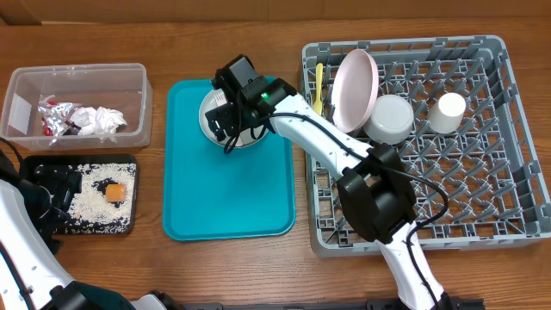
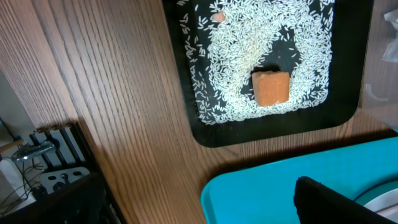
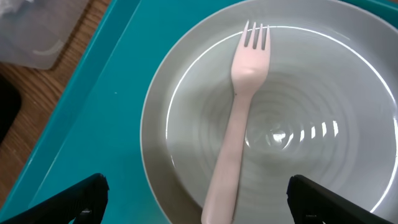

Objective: Sort waste into correct bins and load items into the dishwasher rack

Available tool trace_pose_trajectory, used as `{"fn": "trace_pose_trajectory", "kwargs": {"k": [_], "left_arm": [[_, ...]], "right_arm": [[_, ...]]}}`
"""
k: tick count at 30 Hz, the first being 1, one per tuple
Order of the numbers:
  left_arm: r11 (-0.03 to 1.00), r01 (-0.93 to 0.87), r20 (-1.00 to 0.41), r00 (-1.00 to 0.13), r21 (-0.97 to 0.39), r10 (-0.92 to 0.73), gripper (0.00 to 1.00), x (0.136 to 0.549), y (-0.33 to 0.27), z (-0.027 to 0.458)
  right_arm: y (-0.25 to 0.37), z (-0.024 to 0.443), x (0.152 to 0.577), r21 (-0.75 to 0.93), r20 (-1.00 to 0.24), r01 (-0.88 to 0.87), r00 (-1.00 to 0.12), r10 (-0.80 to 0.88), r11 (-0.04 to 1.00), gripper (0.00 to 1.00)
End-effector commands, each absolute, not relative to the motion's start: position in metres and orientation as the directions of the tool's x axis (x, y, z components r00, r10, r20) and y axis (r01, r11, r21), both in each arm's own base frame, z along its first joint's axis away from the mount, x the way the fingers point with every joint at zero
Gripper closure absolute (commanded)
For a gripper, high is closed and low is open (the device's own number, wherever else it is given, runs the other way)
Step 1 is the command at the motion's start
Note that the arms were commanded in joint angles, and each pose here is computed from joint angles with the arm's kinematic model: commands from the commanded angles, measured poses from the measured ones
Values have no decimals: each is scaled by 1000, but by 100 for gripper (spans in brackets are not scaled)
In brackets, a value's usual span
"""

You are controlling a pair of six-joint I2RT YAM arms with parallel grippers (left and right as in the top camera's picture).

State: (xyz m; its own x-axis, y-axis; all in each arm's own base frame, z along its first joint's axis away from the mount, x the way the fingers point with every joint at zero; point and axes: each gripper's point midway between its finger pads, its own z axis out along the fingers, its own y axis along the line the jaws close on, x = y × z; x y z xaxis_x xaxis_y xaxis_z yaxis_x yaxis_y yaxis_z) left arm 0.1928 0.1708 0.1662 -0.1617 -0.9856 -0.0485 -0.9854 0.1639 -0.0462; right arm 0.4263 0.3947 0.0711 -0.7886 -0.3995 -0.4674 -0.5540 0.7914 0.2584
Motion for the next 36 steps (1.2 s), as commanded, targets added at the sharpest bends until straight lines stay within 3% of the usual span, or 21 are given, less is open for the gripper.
{"fn": "trace_pose_trajectory", "kwargs": {"k": [1, 14, 20, 24, 36], "left_arm": [[155, -987, -63, -152, -41, -986, 0, 190, 172, 168], [155, -987, -63, -152, -41, -986, 0, 190, 172, 168], [155, -987, -63, -152, -41, -986, 0, 190, 172, 168], [155, -987, -62, -152, -42, -986, 0, 190, 171, 168], [155, -987, -63, -152, -42, -986, 0, 190, 172, 168]], "right_arm": [[394, 49, 427, 247, -444, -549, -796, -410, 798, 5], [390, 1, 422, 257, -361, -495, -846, -393, 830, 14], [390, -2, 421, 260, -352, -484, -853, -385, 836, 39], [390, -5, 418, 254, -343, -486, -854, -391, 836, 39], [392, -9, 411, -13, -393, -489, -800, -454, 872, 37]]}}
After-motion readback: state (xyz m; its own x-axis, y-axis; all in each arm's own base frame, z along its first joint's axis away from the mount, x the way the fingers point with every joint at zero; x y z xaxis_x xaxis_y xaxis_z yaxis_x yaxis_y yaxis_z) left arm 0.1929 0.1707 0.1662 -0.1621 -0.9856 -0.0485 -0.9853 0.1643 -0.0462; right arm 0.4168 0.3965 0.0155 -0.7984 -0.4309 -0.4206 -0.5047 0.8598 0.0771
